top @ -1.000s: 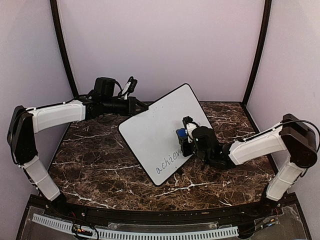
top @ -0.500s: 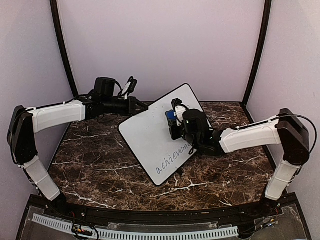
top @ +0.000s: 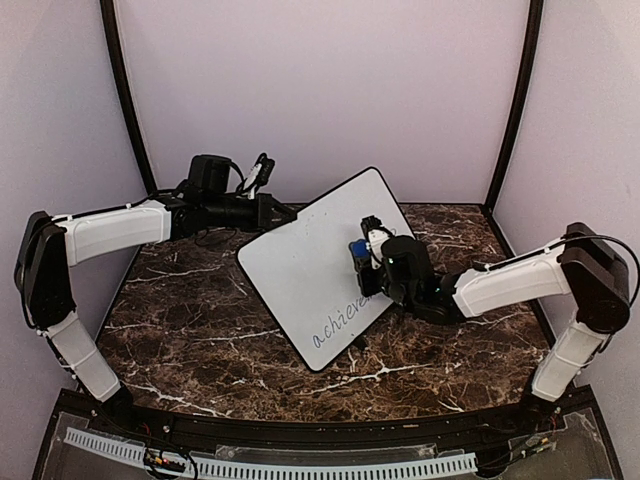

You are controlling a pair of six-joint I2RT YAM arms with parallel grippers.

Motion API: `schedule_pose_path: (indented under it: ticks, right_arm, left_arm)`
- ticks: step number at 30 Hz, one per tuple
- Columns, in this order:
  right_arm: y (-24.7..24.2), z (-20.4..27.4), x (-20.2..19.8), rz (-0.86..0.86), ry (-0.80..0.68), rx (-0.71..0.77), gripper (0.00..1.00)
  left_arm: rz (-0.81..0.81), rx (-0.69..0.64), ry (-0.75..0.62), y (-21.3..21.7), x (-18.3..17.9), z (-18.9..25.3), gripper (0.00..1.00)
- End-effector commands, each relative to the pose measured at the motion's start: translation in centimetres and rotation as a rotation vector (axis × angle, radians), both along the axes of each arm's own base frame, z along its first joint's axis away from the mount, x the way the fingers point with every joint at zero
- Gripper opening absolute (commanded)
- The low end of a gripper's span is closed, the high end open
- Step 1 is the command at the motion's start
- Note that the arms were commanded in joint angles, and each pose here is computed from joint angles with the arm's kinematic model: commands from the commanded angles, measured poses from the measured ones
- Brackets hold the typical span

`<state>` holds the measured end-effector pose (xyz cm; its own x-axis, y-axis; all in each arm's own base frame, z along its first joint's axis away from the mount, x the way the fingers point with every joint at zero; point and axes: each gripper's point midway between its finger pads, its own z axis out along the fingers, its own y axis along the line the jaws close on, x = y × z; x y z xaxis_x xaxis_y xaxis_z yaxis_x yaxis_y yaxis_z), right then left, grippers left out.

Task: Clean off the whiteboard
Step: Erase the whiteboard at the center of the board.

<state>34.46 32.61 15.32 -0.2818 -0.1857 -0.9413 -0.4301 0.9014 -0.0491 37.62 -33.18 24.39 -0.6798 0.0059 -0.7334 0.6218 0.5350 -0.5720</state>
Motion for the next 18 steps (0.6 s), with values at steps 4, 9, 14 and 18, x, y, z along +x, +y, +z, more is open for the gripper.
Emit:
schedule_pose_path:
  ticks: [4, 9, 14, 18]
  right_arm:
    - [-4.0, -3.0, 0.0, -0.061, 0.131, -0.054, 0.24]
    - [-6.6, -4.1, 3.1, -0.135, 0.216, -0.155, 0.24]
    - [-8.6, -5.2, 5.2, -0.175, 0.284, -0.203, 0.24]
    - [-9.5, -5.0, 6.1, -0.190, 0.272, -0.236, 0.24]
  left_arm:
    - [-0.150, 0.010, 0.022, -2.6, -3.8, -0.8, 0.00]
    - [-0.152, 0.012, 0.019, -2.7, -3.9, -0.8, 0.00]
    - [-0.148, 0.016, 0.014, -2.7, -3.8, -0.8, 0.00]
    - [-0.150, 0.016, 0.018, -2.7, -3.8, -1.0, 0.00]
